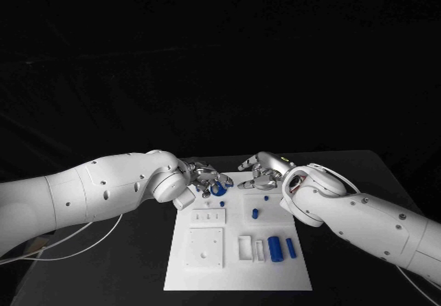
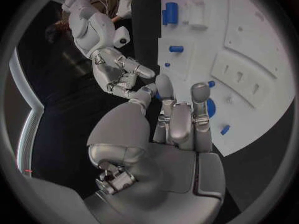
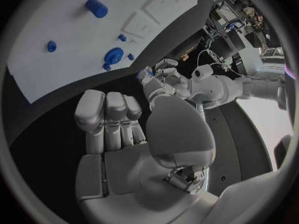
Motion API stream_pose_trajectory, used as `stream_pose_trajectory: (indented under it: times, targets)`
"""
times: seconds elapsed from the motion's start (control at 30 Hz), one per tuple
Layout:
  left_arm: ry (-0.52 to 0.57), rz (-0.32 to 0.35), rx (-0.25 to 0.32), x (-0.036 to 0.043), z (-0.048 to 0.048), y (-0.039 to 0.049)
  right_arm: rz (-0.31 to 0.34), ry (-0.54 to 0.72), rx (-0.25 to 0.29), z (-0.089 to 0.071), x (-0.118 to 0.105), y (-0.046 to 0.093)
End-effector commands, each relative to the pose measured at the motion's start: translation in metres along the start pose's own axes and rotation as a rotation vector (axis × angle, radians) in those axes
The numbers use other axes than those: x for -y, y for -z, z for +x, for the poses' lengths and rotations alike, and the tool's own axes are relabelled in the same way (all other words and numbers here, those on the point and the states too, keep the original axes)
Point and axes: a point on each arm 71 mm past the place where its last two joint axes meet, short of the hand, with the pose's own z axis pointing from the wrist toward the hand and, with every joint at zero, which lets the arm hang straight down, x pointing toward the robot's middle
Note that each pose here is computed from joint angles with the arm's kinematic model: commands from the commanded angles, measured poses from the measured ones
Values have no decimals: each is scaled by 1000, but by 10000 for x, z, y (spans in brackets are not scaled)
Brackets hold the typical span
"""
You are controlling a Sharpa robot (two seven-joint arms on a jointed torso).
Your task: Assemble the parts on the task board
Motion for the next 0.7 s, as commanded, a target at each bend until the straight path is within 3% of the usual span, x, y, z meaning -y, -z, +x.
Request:
stream_pose_trajectory:
  times: [0.03,0.27,0.43,0.7]
  targets:
    - [-25,-8,19,-20,-17,21,-12,-59,64,-105,85,60]
    - [-97,-21,50,-115,-94,101,8,-57,153,-347,253,170]
    - [-157,-72,81,-224,-148,151,32,-89,216,-562,354,216]
    - [-282,-163,99,-351,-110,185,45,-134,269,-744,408,226]
